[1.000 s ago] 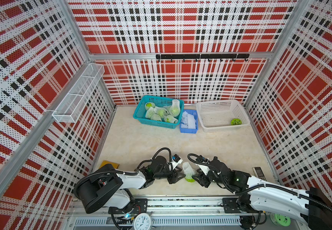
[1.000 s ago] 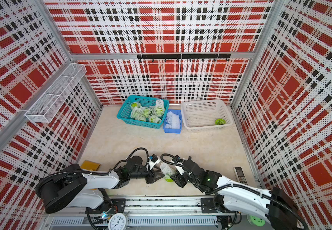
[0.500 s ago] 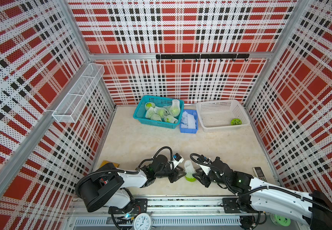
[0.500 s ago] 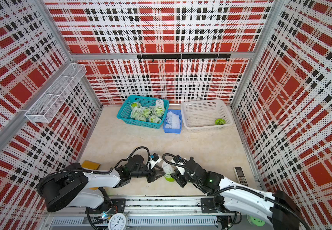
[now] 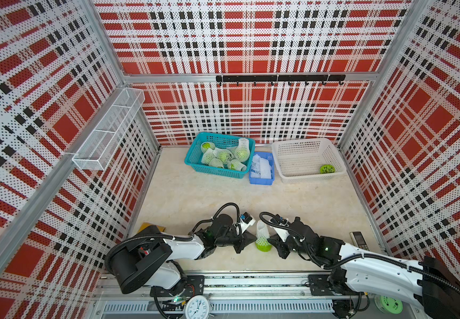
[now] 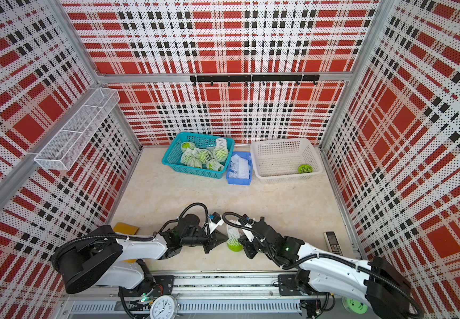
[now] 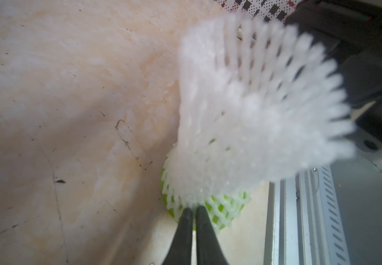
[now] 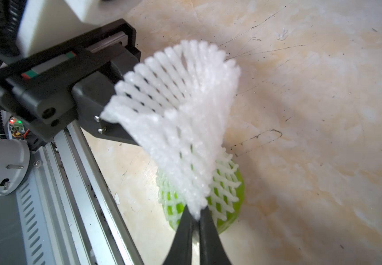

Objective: Sleeve custard apples in foam nets
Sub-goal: Put on the foam net on the custard apple.

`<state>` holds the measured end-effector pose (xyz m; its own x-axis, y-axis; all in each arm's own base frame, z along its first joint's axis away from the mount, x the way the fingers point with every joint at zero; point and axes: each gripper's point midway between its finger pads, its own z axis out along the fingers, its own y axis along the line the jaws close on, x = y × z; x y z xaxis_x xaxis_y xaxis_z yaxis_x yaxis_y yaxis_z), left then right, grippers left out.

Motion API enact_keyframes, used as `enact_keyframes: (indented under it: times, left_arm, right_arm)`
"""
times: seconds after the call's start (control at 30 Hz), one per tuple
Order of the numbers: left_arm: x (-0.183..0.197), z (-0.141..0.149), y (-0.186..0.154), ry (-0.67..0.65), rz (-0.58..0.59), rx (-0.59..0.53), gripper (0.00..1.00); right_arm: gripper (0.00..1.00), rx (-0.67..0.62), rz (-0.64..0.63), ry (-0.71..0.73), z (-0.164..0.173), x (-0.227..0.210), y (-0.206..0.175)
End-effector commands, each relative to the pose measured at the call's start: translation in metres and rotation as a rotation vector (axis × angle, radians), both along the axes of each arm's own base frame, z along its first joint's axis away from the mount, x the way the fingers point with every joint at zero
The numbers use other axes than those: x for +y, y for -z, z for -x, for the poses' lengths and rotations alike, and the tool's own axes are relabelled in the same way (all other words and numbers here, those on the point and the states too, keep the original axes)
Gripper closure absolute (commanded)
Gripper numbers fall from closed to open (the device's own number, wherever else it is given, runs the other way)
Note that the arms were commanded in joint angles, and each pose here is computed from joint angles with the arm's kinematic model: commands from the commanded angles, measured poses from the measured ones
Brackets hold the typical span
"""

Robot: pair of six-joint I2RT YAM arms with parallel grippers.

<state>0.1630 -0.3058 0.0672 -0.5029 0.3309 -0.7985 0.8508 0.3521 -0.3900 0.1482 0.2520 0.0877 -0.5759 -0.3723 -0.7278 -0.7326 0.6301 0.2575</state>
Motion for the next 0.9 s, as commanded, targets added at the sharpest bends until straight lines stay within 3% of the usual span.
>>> enact_keyframes:
  times: [0.0, 0.13, 0.6, 0.87]
  left_arm:
    - [-0.006, 0.001, -0.003, 0.017, 0.009, -0.001, 0.95]
    - [-0.006, 0.001, -0.003, 0.020, 0.007, 0.002, 1.00]
    - [0.000, 0.004, -0.008, -0.003, 0.008, -0.020, 1.00]
    - [0.000, 0.004, -0.006, -0.005, -0.001, -0.015, 1.00]
  right_arm:
    - [0.91, 0.000, -0.030, 0.000, 0.000, 0.002, -0.002]
    - [0.91, 0.007, -0.030, 0.000, 0.002, 0.002, 0.000]
    - [0.89, 0.024, -0.015, 0.068, 0.001, -0.012, 0.006]
    - [0.99, 0.042, -0.018, 0.087, 0.003, -0.017, 0.012]
